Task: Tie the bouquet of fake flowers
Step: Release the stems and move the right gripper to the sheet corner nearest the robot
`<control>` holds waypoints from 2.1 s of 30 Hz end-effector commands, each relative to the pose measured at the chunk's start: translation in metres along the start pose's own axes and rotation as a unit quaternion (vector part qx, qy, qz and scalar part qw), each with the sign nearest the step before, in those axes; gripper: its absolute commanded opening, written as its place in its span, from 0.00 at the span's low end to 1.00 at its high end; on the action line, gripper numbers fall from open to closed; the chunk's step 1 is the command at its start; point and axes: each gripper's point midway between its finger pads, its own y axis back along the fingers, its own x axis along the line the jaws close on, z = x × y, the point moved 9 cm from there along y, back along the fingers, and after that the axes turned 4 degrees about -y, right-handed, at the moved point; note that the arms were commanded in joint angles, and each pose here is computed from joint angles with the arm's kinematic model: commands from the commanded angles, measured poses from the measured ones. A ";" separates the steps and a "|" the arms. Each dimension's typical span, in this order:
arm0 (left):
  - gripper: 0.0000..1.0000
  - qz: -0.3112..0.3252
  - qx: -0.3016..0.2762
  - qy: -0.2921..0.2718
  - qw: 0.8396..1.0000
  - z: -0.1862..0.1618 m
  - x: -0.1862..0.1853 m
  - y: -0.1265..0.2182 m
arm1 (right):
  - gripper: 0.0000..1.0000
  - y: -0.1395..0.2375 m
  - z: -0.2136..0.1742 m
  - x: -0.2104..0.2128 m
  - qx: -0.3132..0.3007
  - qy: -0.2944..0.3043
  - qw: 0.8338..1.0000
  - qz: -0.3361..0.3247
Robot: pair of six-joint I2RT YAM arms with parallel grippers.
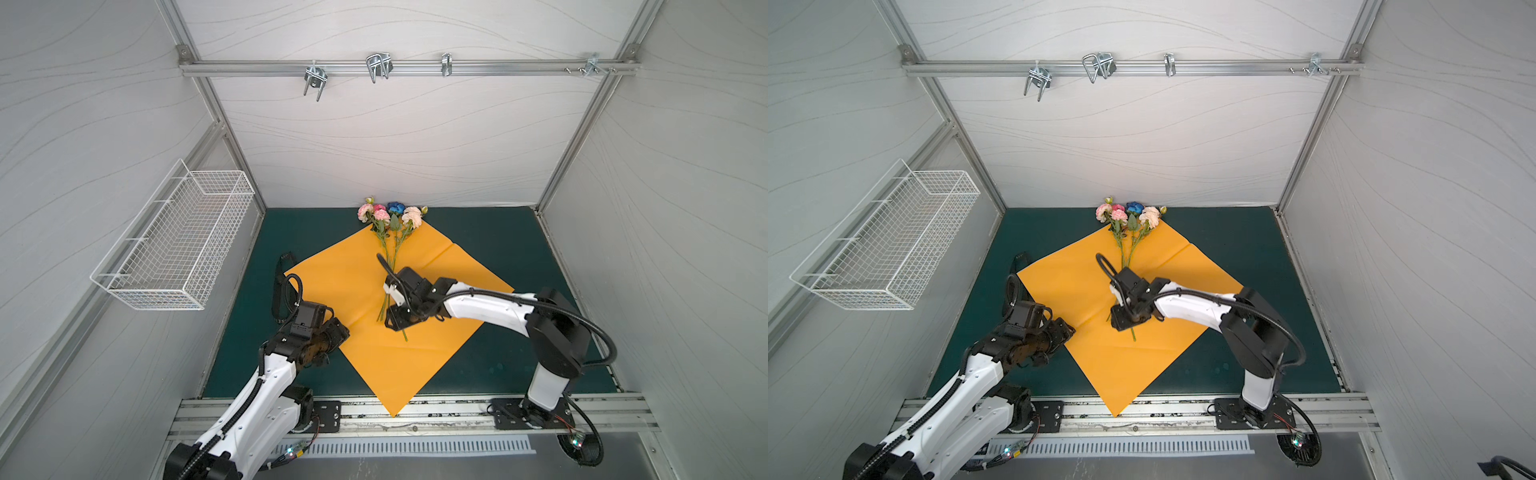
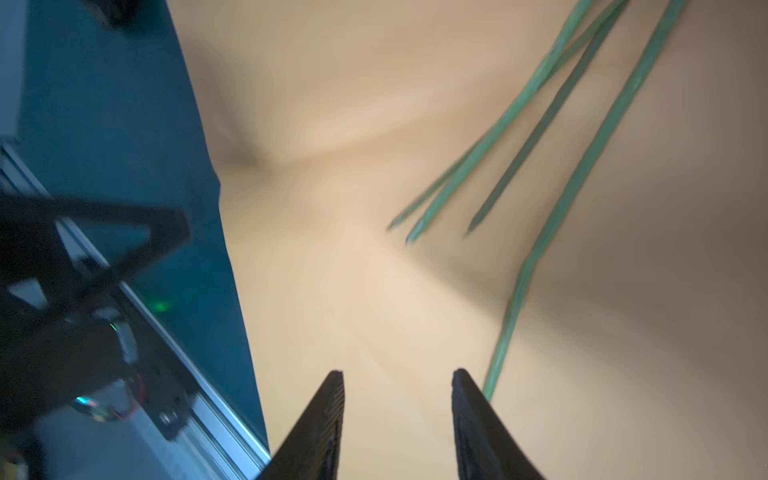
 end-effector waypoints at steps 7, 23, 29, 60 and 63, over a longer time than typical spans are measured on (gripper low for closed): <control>0.81 -0.041 0.088 0.019 0.995 -0.022 0.003 -0.013 | 0.62 0.027 -0.098 0.011 -0.025 0.164 0.967 -0.192; 0.78 -0.061 0.161 0.012 0.985 -0.055 0.011 -0.032 | 0.65 0.006 -0.086 -0.020 -0.010 0.062 0.978 -0.198; 0.78 -0.109 0.130 0.023 0.985 -0.047 -0.001 -0.032 | 0.65 0.003 -0.085 -0.022 -0.007 0.070 0.982 -0.177; 0.77 -0.160 0.113 0.005 0.981 -0.035 -0.029 -0.021 | 0.99 0.005 -0.169 0.089 -0.031 0.413 0.894 -0.170; 0.77 -0.172 0.114 0.004 0.978 -0.032 -0.036 -0.022 | 0.99 0.005 -0.166 0.085 -0.038 0.397 0.898 -0.185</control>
